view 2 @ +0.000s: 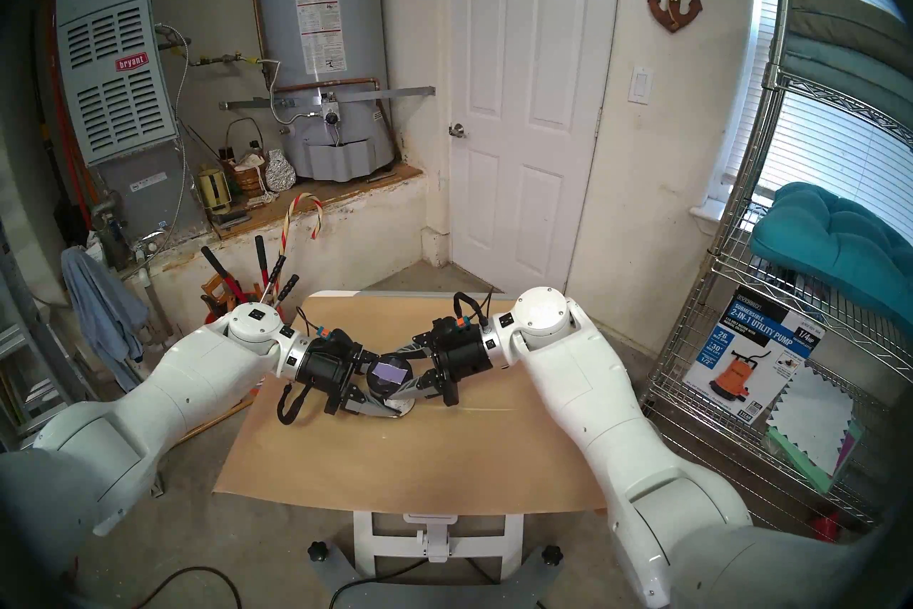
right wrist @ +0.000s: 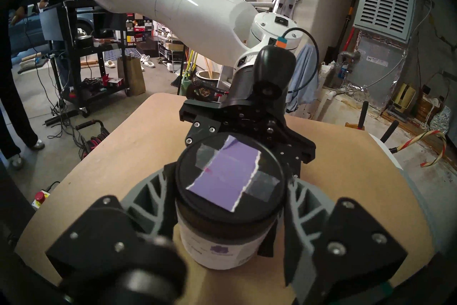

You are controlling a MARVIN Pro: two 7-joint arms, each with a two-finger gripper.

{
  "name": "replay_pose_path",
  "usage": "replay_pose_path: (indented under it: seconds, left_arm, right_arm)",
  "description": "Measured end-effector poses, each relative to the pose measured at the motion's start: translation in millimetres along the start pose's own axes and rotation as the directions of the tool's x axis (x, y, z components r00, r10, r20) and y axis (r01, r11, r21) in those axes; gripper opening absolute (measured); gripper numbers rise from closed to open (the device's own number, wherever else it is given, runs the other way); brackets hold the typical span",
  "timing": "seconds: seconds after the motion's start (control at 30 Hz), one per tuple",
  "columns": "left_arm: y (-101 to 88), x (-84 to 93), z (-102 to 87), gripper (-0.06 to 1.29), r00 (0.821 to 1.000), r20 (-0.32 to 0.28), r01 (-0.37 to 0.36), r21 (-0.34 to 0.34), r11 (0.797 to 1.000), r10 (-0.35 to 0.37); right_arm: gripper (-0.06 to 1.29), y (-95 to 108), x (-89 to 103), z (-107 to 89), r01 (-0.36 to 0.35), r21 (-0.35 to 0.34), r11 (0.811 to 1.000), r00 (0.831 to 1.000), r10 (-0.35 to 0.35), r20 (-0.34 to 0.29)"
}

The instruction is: Open paint jar

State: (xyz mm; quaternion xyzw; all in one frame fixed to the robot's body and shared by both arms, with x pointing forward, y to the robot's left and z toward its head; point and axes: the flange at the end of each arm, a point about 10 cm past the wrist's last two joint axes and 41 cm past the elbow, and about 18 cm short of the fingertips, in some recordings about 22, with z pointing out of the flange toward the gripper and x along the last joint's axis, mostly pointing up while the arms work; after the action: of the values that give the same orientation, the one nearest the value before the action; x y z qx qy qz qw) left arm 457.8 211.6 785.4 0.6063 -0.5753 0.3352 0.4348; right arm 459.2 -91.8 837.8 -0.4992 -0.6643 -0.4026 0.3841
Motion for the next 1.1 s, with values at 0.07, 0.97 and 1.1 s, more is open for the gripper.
replay_pose_path:
  seconds: [0.07, 0.97, 1.1]
  left_arm:
    - [0.0, 0.0, -0.4, 0.77, 1.000, 0.002, 0.000, -0.002, 1.000, 0.000]
    - [-8.9, 4.7, 3.1, 0.77, 1.000, 0.012, -0.009, 0.047, 0.999, 0.009]
    - [-11.7, 7.1, 5.8, 0.77, 1.000, 0.014, -0.019, 0.070, 0.997, 0.018]
  right_arm:
    - [0.63, 1.0, 1.5, 0.4, 0.010, 0.007, 1.000, 1.000, -0.010, 0.005]
    - [1.23, 15.6, 26.0, -30.0, -0.139, -0.190, 0.972, 0.975, 0.100, -0.201]
    - [1.23, 16.0, 26.7, -40.4, -0.188, -0.283, 0.940, 0.963, 0.120, -0.241]
